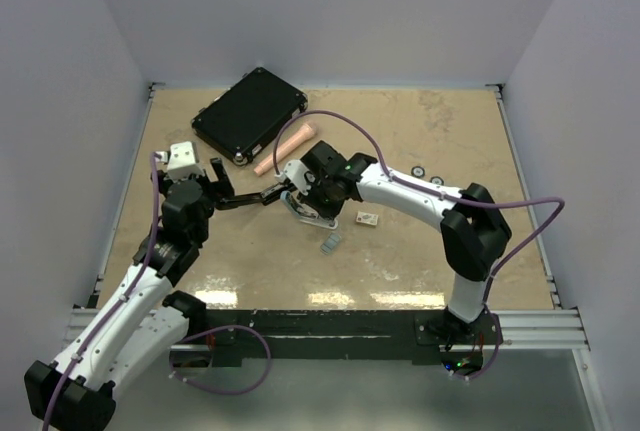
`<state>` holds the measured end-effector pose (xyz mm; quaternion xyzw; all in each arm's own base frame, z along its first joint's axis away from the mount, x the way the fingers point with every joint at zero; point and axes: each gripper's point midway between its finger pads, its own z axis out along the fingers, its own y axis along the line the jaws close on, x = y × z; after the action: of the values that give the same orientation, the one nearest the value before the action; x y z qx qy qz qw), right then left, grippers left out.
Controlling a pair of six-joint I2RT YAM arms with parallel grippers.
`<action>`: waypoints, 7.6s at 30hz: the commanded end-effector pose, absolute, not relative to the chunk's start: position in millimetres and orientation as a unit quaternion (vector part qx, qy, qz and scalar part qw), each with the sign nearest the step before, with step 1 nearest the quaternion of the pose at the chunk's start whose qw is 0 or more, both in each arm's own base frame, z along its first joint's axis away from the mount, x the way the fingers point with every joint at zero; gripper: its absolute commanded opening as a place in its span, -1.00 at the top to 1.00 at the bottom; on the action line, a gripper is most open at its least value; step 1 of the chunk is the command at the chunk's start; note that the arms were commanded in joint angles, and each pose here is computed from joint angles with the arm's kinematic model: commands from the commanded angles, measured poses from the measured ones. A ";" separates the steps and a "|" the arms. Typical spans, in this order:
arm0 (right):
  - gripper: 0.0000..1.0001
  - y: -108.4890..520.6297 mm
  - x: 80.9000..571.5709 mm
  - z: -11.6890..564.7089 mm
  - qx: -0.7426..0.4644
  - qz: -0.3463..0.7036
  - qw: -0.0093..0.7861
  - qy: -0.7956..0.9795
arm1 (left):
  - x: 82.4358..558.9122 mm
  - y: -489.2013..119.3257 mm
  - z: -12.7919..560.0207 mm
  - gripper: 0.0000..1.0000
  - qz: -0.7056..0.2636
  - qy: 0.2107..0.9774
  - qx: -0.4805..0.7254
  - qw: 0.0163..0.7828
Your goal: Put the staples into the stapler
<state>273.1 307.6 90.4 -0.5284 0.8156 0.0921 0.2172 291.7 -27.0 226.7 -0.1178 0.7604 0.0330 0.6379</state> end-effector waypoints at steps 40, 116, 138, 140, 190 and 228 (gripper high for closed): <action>0.82 331.7 294.0 66.6 -0.609 0.151 0.221 0.747 | 299.9 -22.4 237.2 -0.90 0.024 0.747 -0.125 0.653; 0.85 316.4 290.8 61.5 -0.452 0.138 0.221 0.853 | 301.8 -25.1 236.2 -0.89 0.013 0.749 -0.122 0.650; 0.87 329.9 292.7 92.4 -0.433 0.176 0.268 0.843 | 302.7 -26.8 234.4 -0.89 0.010 0.752 -0.120 0.648; 0.87 330.0 292.3 90.4 -0.438 0.176 0.266 0.840 | 302.6 -27.0 233.7 -0.89 0.011 0.752 -0.119 0.648; 0.88 318.3 280.1 46.7 -0.471 0.160 0.214 0.841 | 302.1 -27.3 233.8 -0.89 0.009 0.753 -0.119 0.648; 0.47 316.6 279.1 42.9 -0.471 0.155 0.201 0.845 | 302.6 -27.3 233.3 -0.89 0.009 0.753 -0.119 0.647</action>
<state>279.9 317.5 47.2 -0.4654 0.8448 0.1577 0.2118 299.4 -28.5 222.7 -0.1098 0.7664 0.0150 0.6327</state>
